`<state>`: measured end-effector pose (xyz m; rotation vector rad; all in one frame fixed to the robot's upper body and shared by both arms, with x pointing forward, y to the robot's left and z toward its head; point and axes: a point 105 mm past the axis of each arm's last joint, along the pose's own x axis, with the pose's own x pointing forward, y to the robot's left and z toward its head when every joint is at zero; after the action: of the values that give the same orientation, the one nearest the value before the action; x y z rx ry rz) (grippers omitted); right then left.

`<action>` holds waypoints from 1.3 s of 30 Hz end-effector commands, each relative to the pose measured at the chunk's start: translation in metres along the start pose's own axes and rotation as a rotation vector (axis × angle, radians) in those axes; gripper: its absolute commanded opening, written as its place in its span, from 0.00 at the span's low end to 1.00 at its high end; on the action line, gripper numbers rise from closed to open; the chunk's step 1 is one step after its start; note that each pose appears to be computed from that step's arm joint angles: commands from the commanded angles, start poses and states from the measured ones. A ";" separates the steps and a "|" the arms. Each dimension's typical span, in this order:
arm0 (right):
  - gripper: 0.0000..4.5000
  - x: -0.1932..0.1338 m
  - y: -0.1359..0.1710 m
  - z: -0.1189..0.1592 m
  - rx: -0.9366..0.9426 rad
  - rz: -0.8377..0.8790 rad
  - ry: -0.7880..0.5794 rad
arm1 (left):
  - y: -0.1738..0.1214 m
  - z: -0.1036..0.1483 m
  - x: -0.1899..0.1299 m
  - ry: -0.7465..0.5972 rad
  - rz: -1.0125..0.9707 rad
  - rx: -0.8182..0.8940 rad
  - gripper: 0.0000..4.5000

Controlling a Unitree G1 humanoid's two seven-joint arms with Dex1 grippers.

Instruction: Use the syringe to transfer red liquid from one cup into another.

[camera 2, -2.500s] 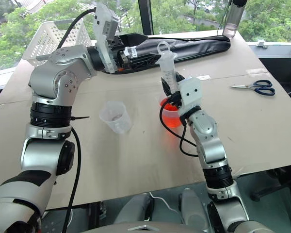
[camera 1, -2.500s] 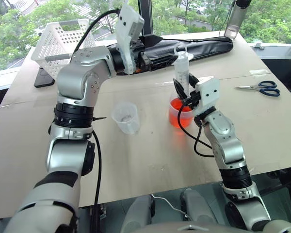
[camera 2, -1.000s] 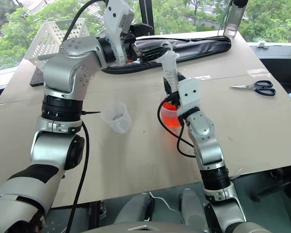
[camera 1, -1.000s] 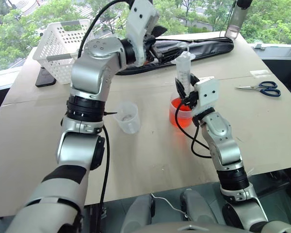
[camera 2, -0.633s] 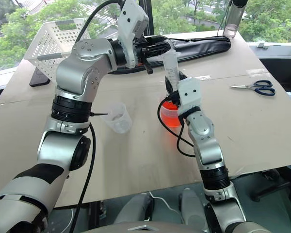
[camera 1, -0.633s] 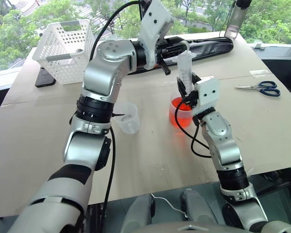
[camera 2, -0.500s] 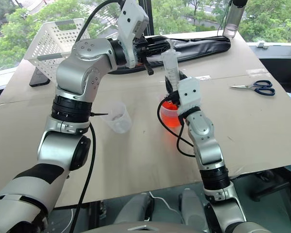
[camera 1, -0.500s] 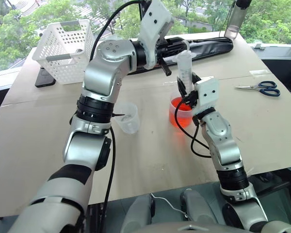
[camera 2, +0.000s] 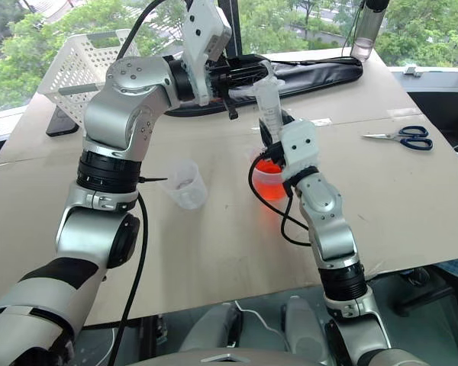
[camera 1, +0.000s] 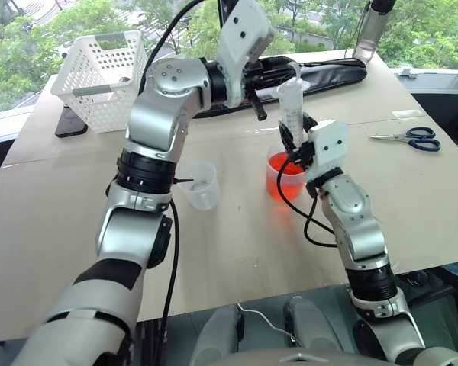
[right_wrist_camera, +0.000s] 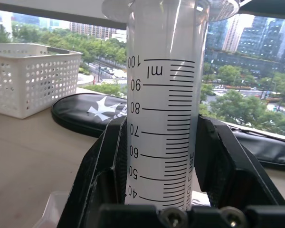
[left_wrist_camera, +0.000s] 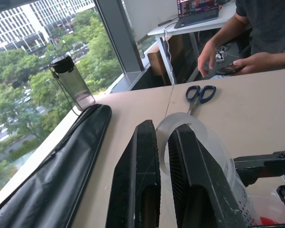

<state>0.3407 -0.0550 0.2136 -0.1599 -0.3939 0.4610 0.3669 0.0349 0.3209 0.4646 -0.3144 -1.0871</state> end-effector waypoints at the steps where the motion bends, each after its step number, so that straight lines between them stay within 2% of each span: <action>1: 0.34 -0.003 0.018 0.015 -0.006 0.121 -0.023 | -0.007 0.027 0.000 -0.078 -0.030 0.088 0.00; 15: 0.33 -0.009 0.010 0.012 -0.008 0.168 0.081 | -0.005 0.028 0.000 -0.086 -0.019 0.096 0.00; 21: 0.96 -0.006 0.003 0.017 0.009 0.139 0.084 | -0.005 0.028 -0.001 -0.085 -0.018 0.095 0.00; 22: 0.98 -0.006 0.002 0.019 0.020 0.142 0.084 | -0.005 0.028 -0.002 -0.084 -0.018 0.094 0.00; 31: 0.98 -0.008 -0.006 0.034 0.068 0.176 0.089 | -0.008 0.027 -0.003 -0.076 -0.034 0.123 0.00; 39: 0.98 -0.016 -0.014 0.045 0.099 0.281 0.150 | -0.010 0.025 -0.003 -0.067 -0.055 0.157 0.00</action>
<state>0.3237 -0.0722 0.2361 -0.1535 -0.1489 0.7054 0.3552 0.0320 0.3254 0.5390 -0.3843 -1.1310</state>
